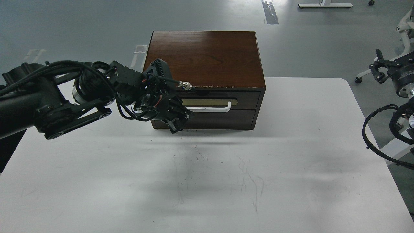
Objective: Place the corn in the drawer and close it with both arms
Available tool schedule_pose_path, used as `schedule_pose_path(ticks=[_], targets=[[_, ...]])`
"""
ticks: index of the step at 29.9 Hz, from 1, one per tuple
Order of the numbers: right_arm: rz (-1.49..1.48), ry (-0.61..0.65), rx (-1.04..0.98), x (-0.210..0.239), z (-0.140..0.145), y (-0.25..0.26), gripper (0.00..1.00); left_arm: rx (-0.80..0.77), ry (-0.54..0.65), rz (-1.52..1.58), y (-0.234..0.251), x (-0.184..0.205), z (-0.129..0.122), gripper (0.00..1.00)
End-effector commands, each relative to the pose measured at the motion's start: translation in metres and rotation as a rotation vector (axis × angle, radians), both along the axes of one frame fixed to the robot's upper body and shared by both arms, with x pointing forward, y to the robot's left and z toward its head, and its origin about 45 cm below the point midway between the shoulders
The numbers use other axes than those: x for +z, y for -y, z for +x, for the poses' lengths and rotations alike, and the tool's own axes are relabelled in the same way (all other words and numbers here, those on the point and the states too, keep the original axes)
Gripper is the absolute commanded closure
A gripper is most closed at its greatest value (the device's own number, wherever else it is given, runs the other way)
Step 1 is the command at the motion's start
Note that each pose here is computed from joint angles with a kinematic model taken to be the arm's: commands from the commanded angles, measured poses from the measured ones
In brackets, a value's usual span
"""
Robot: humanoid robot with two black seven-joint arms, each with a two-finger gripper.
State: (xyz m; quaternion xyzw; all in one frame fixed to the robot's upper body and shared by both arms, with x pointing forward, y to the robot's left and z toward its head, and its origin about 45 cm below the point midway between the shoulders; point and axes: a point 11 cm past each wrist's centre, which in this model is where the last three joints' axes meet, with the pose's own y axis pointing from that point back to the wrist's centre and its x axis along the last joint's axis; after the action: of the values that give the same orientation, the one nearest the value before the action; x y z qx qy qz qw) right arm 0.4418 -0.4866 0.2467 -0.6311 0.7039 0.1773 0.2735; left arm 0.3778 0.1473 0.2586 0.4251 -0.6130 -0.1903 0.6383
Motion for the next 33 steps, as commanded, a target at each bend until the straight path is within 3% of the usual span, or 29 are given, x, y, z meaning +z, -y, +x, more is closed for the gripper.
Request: schedule_pose_path(ticks=[1,5,10,13,14,16,17,22,25,33], targets=[[0.0,-0.003,-0.002,-0.002,-0.001,0.001,0.0,-0.041,0.002,-0.016,0.008,0.006,-0.009,1.0],[-0.021,-0.012,-0.018,0.0,-0.008,0.013,0.0,-0.053,0.039,-0.046,0.001,0.036,-0.013,1.0],[-0.049,-0.003,-0.043,0.012,-0.014,0.031,0.0,0.107,-0.083,-0.362,-0.012,0.093,-0.005,1.0],[-0.065,0.009,-0.06,0.022,-0.016,0.041,0.0,0.235,-0.215,-0.618,-0.024,0.126,0.01,0.75],[-0.066,0.018,-0.066,0.026,-0.016,0.044,0.0,0.313,-0.286,-0.763,-0.034,0.141,0.023,0.61],[-0.069,0.03,-0.072,0.032,-0.016,0.047,0.0,0.426,-0.407,-0.998,-0.053,0.161,0.042,0.44],[-0.071,0.032,-0.074,0.034,-0.016,0.048,0.0,0.496,-0.49,-1.15,-0.067,0.17,0.053,0.28],[-0.093,0.053,-0.073,0.054,-0.013,0.054,0.0,0.641,-0.698,-1.636,-0.123,0.202,0.081,0.07],[-0.112,0.068,-0.081,0.069,-0.013,0.062,0.0,0.698,-0.732,-1.847,-0.16,0.213,0.093,0.05],[-0.097,0.121,-0.073,0.09,-0.003,0.056,0.0,0.88,-0.597,-2.289,-0.278,0.202,0.11,0.05]])
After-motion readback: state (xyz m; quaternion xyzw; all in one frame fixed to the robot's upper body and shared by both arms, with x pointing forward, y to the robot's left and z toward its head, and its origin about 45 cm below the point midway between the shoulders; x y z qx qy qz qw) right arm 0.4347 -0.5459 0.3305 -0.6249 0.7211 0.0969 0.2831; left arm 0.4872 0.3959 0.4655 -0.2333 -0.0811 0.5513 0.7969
